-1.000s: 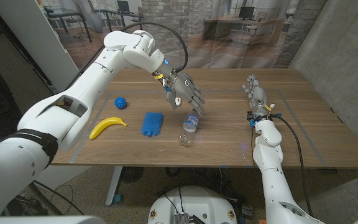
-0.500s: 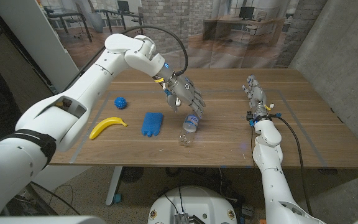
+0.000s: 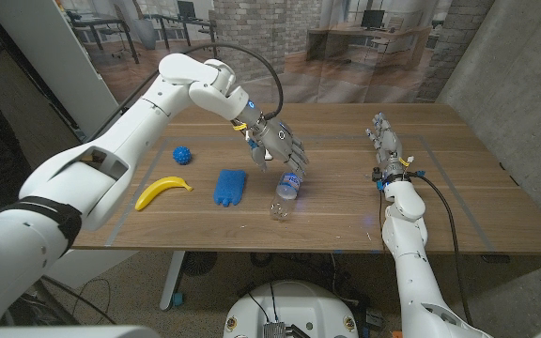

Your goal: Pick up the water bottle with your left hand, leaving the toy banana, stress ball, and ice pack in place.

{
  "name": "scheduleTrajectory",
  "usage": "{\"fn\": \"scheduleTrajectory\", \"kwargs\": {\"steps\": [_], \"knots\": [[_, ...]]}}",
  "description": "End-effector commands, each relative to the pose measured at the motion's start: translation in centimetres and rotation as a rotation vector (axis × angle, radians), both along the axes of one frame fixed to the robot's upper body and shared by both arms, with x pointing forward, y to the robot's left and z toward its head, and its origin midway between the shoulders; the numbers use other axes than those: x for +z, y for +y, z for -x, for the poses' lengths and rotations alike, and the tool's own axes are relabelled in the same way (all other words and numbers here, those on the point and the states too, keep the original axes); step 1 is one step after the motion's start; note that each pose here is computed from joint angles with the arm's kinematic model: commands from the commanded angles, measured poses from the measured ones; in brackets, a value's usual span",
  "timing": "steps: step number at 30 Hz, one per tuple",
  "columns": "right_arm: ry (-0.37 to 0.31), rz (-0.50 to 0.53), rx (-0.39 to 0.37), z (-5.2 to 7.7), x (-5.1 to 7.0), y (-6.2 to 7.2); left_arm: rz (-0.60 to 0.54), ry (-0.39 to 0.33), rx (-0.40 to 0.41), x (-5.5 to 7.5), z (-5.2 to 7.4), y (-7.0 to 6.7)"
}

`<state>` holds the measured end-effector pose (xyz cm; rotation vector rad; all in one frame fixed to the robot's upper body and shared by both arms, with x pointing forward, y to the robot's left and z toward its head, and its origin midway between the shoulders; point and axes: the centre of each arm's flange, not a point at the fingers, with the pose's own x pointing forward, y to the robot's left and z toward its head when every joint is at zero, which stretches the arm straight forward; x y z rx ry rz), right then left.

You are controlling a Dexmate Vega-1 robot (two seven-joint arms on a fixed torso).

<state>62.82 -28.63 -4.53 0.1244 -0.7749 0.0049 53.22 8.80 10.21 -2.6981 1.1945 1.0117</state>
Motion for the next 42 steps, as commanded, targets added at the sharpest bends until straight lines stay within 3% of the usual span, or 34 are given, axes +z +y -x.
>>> {"fn": "scheduleTrajectory", "kwargs": {"steps": [1,42], "knots": [[0.000,0.004,-0.001,0.0,0.2,0.1,-0.006,-0.013,-0.004,-0.6,-0.5,0.3],[0.010,0.009,-0.003,-0.3,0.3,0.1,-0.033,-0.033,0.008,-3.0,-2.2,0.8]]}}
